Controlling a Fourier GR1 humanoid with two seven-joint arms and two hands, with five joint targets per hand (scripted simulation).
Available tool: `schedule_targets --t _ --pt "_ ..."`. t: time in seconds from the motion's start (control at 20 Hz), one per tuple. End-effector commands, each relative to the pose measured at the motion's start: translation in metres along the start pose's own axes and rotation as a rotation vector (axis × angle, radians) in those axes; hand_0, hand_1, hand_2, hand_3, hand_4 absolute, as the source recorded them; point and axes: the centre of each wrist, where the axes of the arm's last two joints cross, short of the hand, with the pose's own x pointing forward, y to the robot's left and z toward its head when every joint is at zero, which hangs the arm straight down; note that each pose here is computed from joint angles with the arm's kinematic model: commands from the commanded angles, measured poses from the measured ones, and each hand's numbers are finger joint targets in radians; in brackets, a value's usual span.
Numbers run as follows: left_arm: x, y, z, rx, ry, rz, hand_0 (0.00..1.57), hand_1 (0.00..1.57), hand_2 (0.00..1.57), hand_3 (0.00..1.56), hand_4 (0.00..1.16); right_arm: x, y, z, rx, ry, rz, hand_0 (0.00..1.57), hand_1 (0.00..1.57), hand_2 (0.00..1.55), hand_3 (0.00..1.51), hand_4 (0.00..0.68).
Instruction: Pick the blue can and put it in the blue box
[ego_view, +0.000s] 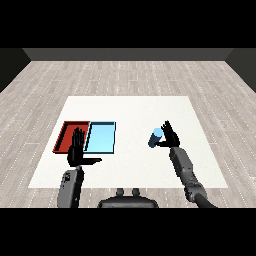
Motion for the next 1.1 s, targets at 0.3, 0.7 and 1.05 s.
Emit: schedule_targets --t 0.3,0.7,1.05 --pt "-0.01 0.021 0.0111 0.016 -0.005 0.002 0.0 0.0 0.0 0.0 0.0 -0.009 0.023 -0.013 0.016 -0.008 -0.022 0.0 0.0 0.0 0.0 0.0" --pt "-0.004 0.001 -0.011 0.009 0.001 -0.001 0.0 0.0 0.0 0.0 0.0 -0.003 0.018 -0.02 0.044 0.03 0.0 0.0 0.0 0.0 0.0 0.0" --pt "0.004 0.004 -0.0054 0.013 0.009 0.009 0.0 0.0 0.0 0.0 0.0 -0.009 0.006 -0.013 0.066 0.026 -0.005 0.0 0.0 0.0 0.0 0.0"
